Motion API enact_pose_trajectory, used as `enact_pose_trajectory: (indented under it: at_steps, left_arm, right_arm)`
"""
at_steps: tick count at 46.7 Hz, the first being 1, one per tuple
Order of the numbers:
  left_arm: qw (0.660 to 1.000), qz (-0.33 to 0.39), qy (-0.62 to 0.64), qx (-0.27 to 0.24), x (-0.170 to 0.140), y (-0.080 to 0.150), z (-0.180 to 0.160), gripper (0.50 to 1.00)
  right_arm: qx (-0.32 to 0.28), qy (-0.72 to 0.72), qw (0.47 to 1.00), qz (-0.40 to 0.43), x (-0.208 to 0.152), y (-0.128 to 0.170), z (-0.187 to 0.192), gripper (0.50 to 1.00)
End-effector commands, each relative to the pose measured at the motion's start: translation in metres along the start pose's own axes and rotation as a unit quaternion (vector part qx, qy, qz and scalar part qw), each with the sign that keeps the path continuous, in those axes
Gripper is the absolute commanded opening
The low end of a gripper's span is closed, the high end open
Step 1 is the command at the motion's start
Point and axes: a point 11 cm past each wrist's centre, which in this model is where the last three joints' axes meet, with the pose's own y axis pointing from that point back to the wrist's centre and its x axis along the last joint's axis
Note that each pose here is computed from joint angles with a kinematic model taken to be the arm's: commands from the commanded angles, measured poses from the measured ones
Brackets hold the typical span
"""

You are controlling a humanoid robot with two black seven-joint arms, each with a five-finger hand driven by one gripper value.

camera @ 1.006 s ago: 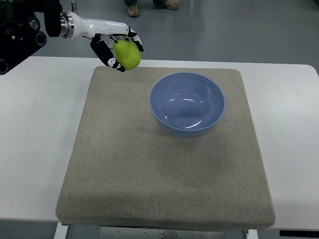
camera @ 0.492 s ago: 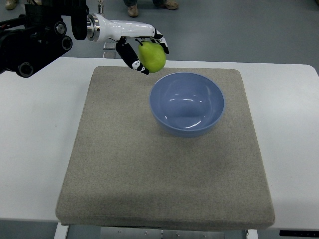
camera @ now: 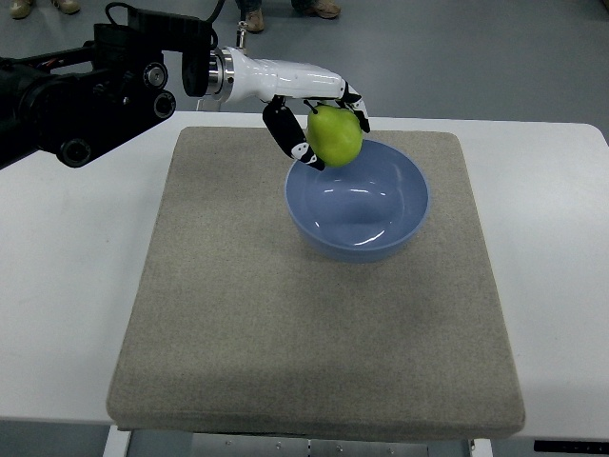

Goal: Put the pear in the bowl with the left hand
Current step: 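Carry the pear over the blue bowl and lower it inside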

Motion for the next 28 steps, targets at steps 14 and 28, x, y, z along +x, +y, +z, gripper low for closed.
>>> enact_pose_trajectory:
  at_steps: [14,28]
  left_arm:
    - [1.000,-0.019,0.013,-0.010,-0.023,-0.018,0.004,0.500]
    - [0.999,-0.029,0.027,-0.010,-0.038,-0.026,0.003,0.500]
  right_arm:
    - [0.000,0.001,1.000,-0.001,0.000,0.000,0.000,0.926]
    - [0.000,0.000,1.000,0.000,0.000,0.000,0.000,0.926]
